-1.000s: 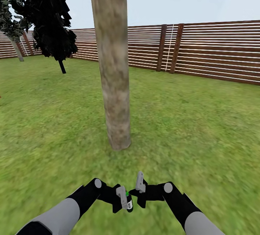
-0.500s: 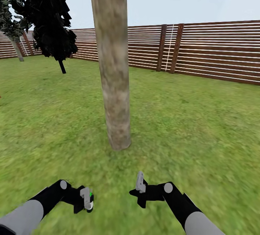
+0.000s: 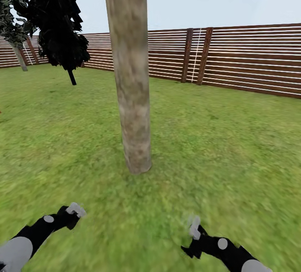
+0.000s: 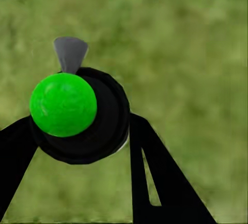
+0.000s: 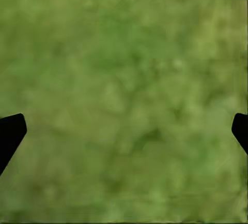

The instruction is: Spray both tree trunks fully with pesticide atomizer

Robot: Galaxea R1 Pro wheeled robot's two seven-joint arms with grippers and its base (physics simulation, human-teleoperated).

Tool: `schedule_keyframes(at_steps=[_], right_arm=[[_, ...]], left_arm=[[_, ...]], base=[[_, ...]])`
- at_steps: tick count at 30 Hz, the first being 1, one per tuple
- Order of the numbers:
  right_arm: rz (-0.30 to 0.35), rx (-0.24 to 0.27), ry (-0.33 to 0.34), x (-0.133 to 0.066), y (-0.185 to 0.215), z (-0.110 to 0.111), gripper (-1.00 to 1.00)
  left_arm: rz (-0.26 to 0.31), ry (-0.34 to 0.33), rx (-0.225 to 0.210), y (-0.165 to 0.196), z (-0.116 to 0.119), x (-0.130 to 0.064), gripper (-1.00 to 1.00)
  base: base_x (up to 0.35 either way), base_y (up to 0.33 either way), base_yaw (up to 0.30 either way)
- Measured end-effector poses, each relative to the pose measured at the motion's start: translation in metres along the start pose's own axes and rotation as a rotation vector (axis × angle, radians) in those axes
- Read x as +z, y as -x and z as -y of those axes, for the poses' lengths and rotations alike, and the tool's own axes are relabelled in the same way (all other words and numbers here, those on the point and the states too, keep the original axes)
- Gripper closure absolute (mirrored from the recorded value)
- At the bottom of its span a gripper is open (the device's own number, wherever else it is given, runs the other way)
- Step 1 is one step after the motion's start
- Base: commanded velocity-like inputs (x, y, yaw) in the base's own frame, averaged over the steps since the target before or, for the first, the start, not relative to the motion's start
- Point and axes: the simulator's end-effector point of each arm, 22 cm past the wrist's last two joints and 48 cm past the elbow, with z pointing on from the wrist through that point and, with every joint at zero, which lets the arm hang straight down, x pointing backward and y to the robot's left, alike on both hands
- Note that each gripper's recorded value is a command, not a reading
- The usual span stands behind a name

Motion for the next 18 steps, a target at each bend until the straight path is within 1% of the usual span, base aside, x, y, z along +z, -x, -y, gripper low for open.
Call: schedule_keyframes(at_steps=[1, 3, 4, 5, 6, 7, 8, 9, 10, 11, 12, 13, 14, 15, 16, 17, 18], right_arm=[[-0.023, 0.060, -0.078, -0.005, -0.022, 0.012, -1.00], [-0.034, 0.167, -0.227, -0.015, -0.044, 0.039, -1.00], [-0.033, 0.202, -0.276, -0.018, -0.048, 0.048, -1.00], [-0.028, 0.263, -0.356, -0.025, -0.054, 0.063, -1.00], [-0.021, 0.323, -0.431, -0.032, -0.061, 0.075, -1.00], [-0.010, 0.379, -0.495, -0.039, -0.067, 0.084, -1.00], [0.008, 0.432, -0.540, -0.044, -0.072, 0.088, -1.00], [0.023, 0.478, -0.572, -0.049, -0.079, 0.087, -1.00], [0.061, 0.521, -0.612, -0.056, -0.085, 0.086, -1.00], [0.108, 0.525, -0.656, -0.063, -0.081, 0.092, -1.00], [0.111, 0.527, -0.681, -0.066, -0.082, 0.096, -1.00], [0.103, 0.533, -0.748, -0.075, -0.088, 0.106, -1.00], [0.091, 0.537, -0.801, -0.083, -0.094, 0.112, -1.00], [0.066, 0.545, -0.861, -0.094, -0.108, 0.114, -1.00], [0.064, 0.544, -0.866, -0.095, -0.112, 0.110, -1.00], [0.066, 0.545, -0.868, -0.096, -0.114, 0.106, -1.00], [0.069, 0.548, -0.865, -0.094, -0.114, 0.101, -1.00]], left_arm=[[-0.004, 0.081, -0.061, -0.006, -0.014, 0.000, 1.00], [0.003, 0.202, -0.193, -0.010, -0.031, -0.001, 1.00], [0.004, 0.231, -0.236, -0.011, -0.036, -0.002, 1.00], [-0.003, 0.256, -0.296, -0.019, -0.037, -0.003, 1.00], [-0.019, 0.262, -0.345, -0.029, -0.032, -0.003, 1.00], [-0.037, 0.257, -0.385, -0.038, -0.025, -0.002, 1.00], [-0.055, 0.244, -0.411, -0.046, -0.016, -0.001, 1.00], [-0.072, 0.231, -0.427, -0.054, -0.007, 0.000, 1.00], [-0.090, 0.215, -0.442, -0.061, 0.002, 0.000, 1.00], [-0.092, 0.195, -0.448, -0.058, 0.014, 0.003, 1.00], [-0.090, 0.187, -0.450, -0.055, 0.020, 0.005, 1.00], [-0.113, 0.172, -0.456, -0.057, 0.029, 0.007, 1.00], [-0.166, 0.156, -0.468, -0.065, 0.037, 0.007, 1.00], [-0.293, 0.114, -0.493, -0.078, 0.056, 0.005, 1.00], [-0.316, 0.107, -0.496, -0.075, 0.059, 0.005, 1.00], [-0.312, 0.109, -0.497, -0.067, 0.058, 0.006, 1.00], [-0.324, 0.115, -0.501, -0.055, 0.054, 0.006, 1.00]], base=[[0.000, 0.000, 0.000], [0.000, 0.000, 0.000], [0.000, 0.000, 0.000], [0.000, 0.000, 0.000], [0.000, 0.000, 0.000], [0.000, 0.000, 0.000], [0.000, 0.000, 0.000], [0.000, 0.000, 0.000], [0.000, 0.000, 0.000], [0.000, 0.000, 0.000], [0.000, 0.000, 0.000], [0.000, 0.000, 0.000], [0.000, 0.000, 0.000], [0.000, 0.000, 0.000], [0.047, -0.011, 0.000], [0.183, -0.125, 0.000], [0.207, -0.147, 0.000]])
